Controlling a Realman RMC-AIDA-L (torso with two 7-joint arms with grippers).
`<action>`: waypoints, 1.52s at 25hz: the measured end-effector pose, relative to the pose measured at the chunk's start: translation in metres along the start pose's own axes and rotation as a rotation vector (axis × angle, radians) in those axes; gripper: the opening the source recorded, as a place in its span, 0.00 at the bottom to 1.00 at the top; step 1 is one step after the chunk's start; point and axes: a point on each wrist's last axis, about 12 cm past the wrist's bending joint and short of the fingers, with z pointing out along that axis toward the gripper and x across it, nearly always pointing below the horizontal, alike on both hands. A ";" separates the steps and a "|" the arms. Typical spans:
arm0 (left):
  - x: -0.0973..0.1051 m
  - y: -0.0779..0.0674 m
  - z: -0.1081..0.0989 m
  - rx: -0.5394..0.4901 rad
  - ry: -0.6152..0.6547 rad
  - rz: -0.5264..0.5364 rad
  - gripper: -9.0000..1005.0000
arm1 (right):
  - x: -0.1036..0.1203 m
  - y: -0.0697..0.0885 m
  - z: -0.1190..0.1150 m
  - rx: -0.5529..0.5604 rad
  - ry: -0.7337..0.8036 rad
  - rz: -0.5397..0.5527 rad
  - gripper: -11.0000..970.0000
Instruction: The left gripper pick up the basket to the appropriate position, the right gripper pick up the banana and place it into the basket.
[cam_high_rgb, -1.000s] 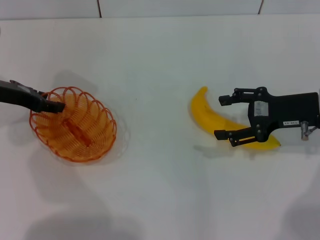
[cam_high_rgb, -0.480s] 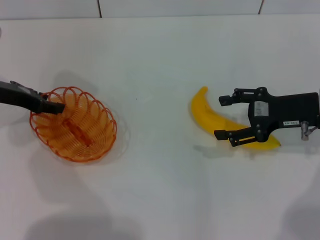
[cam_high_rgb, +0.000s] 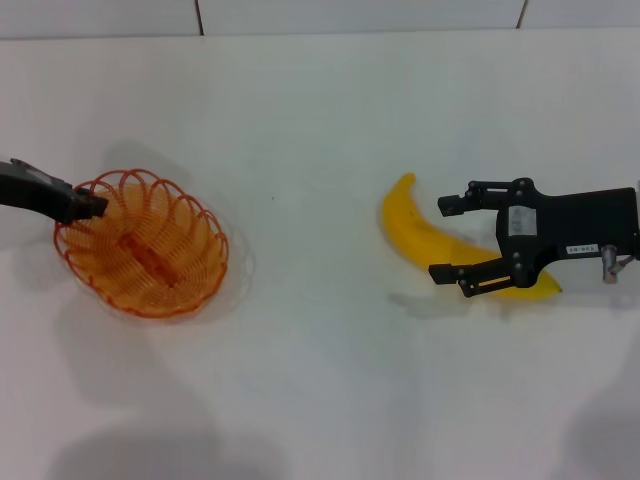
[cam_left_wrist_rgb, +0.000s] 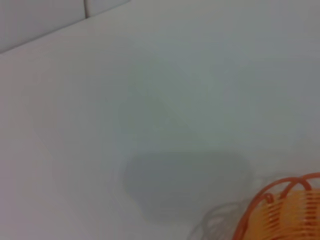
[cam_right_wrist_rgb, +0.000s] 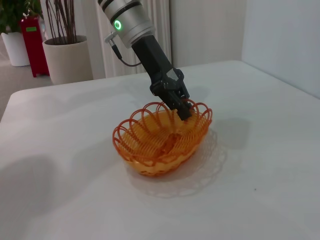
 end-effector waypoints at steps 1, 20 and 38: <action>0.000 0.000 0.000 0.000 0.000 0.003 0.23 | 0.000 0.000 0.000 0.000 0.000 0.000 0.94; -0.028 -0.029 -0.016 0.118 -0.092 0.063 0.09 | -0.001 0.000 0.001 -0.001 -0.002 0.003 0.94; 0.001 -0.045 0.021 0.262 -0.225 -0.285 0.08 | -0.010 -0.007 0.001 0.000 0.002 0.017 0.94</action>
